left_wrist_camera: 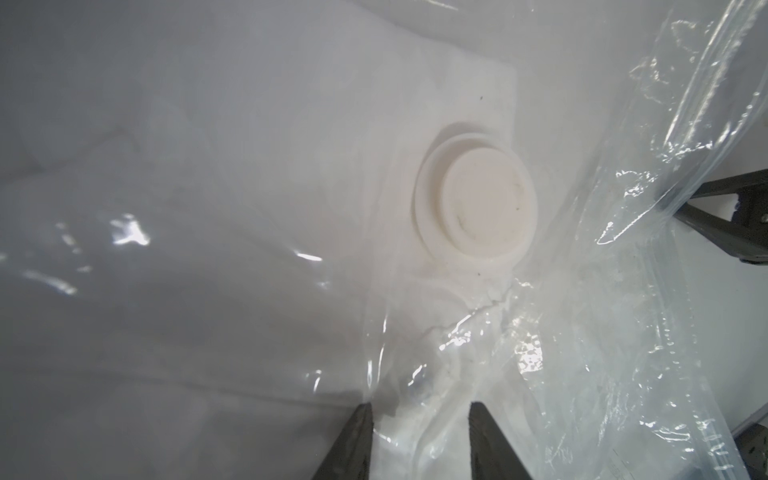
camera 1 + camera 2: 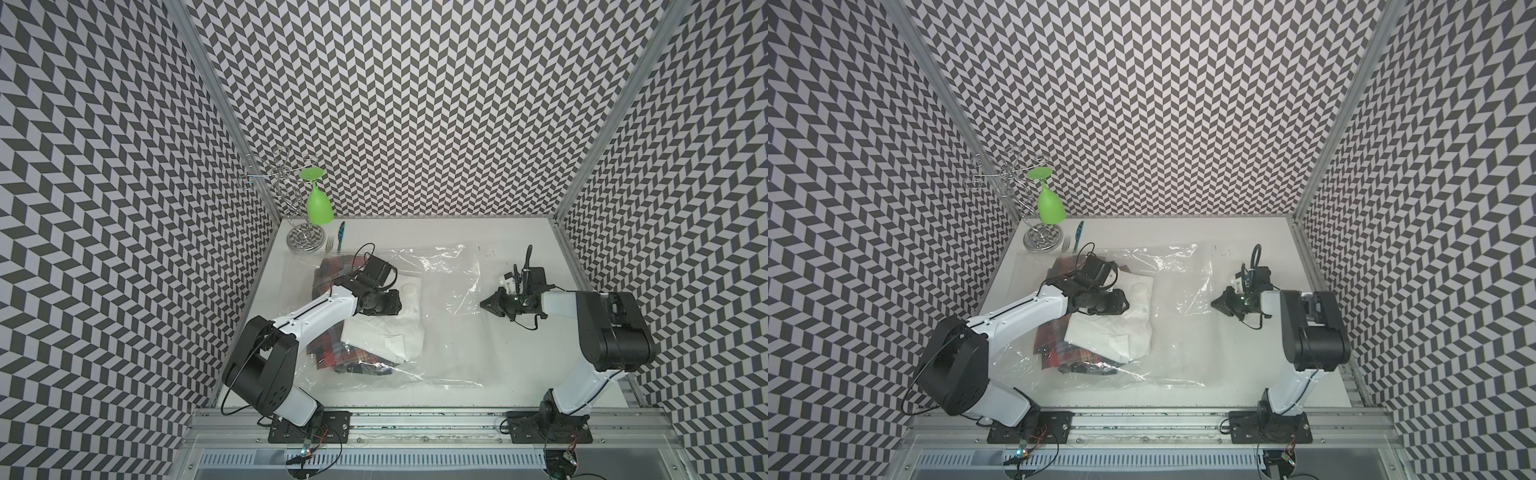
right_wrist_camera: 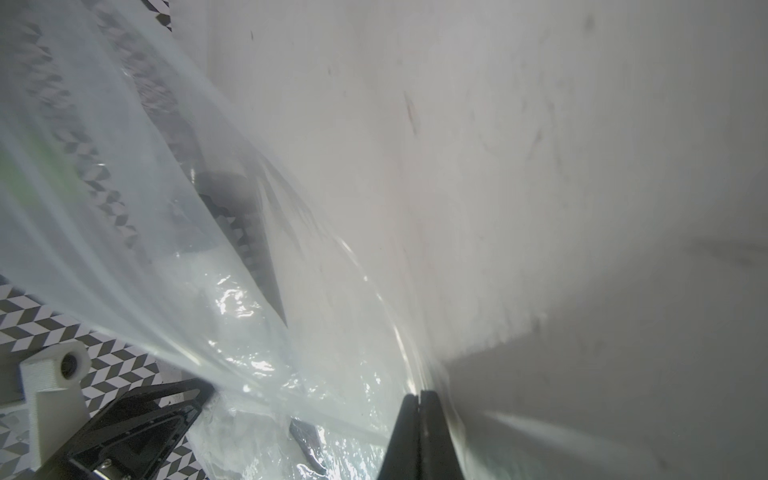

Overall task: Take the shirt out of the vacuum bag
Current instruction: Open the vacuum bag at the center of the board.

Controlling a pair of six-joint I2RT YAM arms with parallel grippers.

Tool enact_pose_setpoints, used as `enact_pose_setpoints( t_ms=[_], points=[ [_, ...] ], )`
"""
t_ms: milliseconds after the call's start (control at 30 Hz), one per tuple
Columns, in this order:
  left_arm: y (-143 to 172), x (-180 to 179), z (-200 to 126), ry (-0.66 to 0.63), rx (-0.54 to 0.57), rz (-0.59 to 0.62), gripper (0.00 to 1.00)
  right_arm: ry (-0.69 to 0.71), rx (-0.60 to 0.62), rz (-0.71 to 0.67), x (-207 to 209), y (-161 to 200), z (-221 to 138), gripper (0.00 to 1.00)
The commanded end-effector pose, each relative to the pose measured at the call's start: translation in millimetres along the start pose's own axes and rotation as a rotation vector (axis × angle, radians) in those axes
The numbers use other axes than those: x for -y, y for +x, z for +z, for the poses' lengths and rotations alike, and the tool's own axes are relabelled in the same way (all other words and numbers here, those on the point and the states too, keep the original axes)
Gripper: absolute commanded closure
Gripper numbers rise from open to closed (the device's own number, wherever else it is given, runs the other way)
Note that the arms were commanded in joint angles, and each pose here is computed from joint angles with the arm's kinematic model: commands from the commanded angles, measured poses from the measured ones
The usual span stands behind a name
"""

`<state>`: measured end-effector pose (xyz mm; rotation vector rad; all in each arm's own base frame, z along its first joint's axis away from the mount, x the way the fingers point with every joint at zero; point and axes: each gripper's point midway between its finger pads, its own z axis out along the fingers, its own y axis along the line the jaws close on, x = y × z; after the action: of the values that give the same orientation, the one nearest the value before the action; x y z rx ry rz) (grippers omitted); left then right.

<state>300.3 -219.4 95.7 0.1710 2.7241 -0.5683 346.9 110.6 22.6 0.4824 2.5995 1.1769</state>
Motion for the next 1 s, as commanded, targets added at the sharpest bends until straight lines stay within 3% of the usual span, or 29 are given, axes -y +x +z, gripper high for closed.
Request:
enact_pose_setpoints(
  t_ms=[0,500,767,967],
  points=[
    [5,-1,-3,0.016,-0.007,0.011,0.57,-0.031,0.023,-0.036,-10,-9,6,0.95],
    [-16,27,-18,0.125,0.053,0.034,0.5,-0.194,-0.035,-0.2,-61,14,10,0.94],
    [-67,91,-30,0.298,0.094,0.029,0.36,-0.206,-0.04,-0.209,-67,34,-3,0.92],
    [-86,134,-9,0.335,0.042,0.044,0.3,-0.222,-0.03,-0.219,-70,54,-13,0.91]
  ],
)
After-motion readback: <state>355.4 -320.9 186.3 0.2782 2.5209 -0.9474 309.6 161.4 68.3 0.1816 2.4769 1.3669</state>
